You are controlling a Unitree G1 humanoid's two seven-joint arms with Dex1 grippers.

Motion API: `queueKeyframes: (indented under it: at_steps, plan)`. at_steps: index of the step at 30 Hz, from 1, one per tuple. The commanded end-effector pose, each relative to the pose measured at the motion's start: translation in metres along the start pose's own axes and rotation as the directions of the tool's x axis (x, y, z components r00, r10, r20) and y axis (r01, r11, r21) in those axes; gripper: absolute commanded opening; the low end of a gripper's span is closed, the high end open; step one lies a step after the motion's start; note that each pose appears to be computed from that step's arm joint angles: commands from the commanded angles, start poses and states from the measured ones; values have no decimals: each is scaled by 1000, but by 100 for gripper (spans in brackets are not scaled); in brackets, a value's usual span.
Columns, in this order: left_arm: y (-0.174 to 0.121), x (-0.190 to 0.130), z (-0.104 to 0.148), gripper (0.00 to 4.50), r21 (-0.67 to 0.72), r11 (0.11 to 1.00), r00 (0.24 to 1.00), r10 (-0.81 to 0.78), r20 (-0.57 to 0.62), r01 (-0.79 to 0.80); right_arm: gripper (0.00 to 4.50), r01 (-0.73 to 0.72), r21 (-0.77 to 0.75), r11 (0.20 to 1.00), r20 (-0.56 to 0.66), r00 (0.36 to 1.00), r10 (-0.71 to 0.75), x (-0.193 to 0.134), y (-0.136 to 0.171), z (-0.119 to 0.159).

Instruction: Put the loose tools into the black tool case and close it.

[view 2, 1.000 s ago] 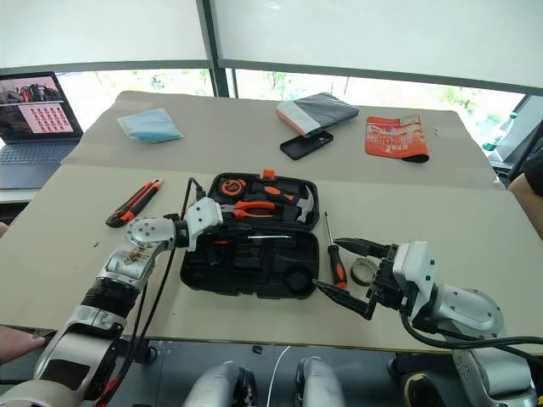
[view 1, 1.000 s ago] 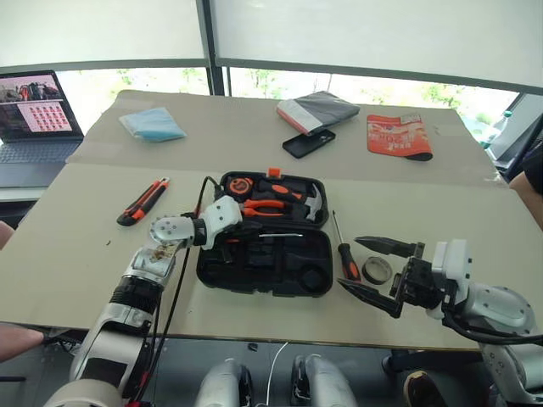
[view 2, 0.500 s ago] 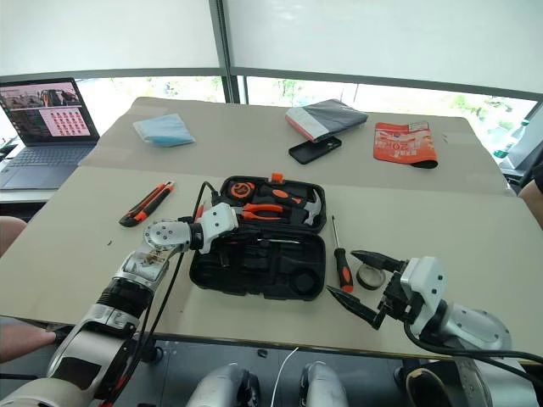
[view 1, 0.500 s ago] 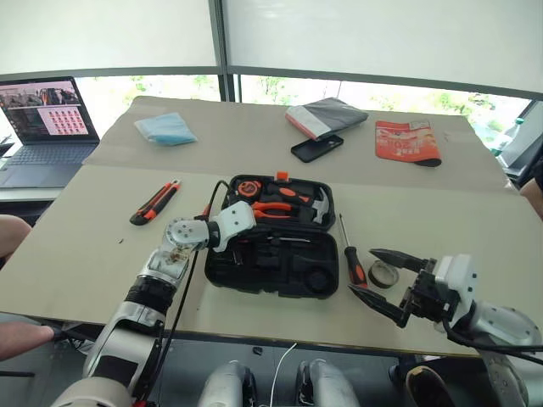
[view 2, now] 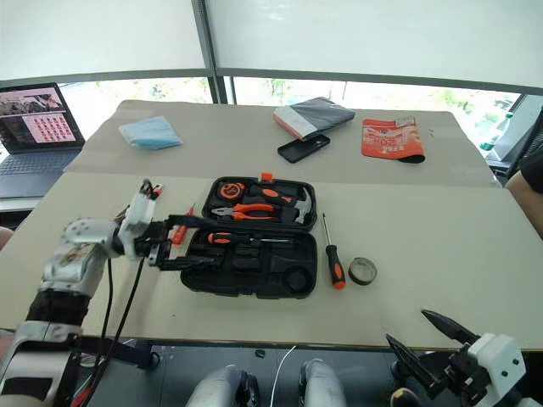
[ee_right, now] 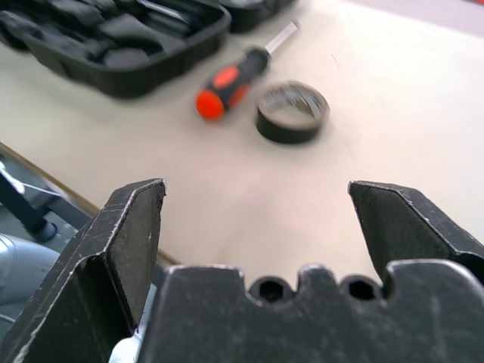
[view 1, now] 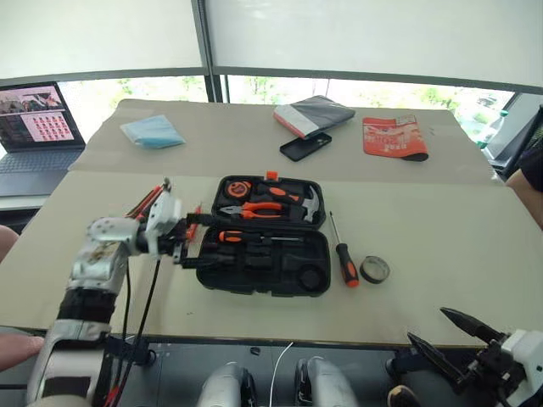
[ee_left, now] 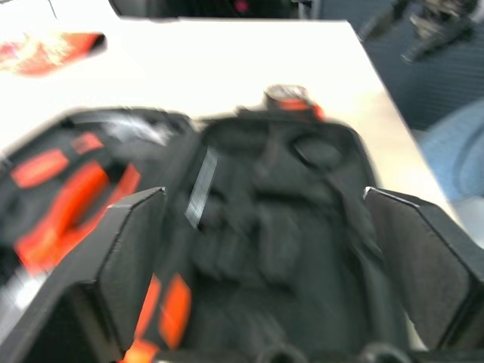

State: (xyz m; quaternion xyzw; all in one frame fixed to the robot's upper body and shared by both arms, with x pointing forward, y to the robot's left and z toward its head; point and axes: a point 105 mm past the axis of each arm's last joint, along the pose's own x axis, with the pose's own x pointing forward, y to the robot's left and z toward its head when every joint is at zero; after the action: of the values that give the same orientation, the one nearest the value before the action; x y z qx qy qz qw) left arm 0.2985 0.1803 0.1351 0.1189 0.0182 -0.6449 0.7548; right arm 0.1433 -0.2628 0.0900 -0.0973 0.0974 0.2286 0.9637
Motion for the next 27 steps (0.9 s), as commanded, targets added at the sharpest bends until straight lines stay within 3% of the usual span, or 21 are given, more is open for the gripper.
queueKeyframes:
  at_steps: [1, 8, 13, 20, 27]
  plan:
    - [-3, -19, 10, 443, 70, 996, 998, 62, 16, -63, 450, 26, -14, 1000, 26, 999, -26, 11, -8, 30]
    - [-18, -11, 19, 443, 59, 998, 998, 32, 59, -36, 450, -161, -8, 987, 17, 987, 161, 61, 0, 73]
    - [-19, -9, 26, 443, 83, 993, 991, 79, 110, -88, 450, -216, 1, 976, -179, 961, 213, 108, 5, 84]
    - [-26, -6, 27, 443, 73, 992, 989, 98, 113, -107, 450, -228, 8, 974, -342, 915, 217, 146, 15, 96]
    - [-29, -5, 28, 443, 72, 990, 987, 112, 114, -121, 450, -179, -13, 984, -467, 871, 153, 157, 13, 88]
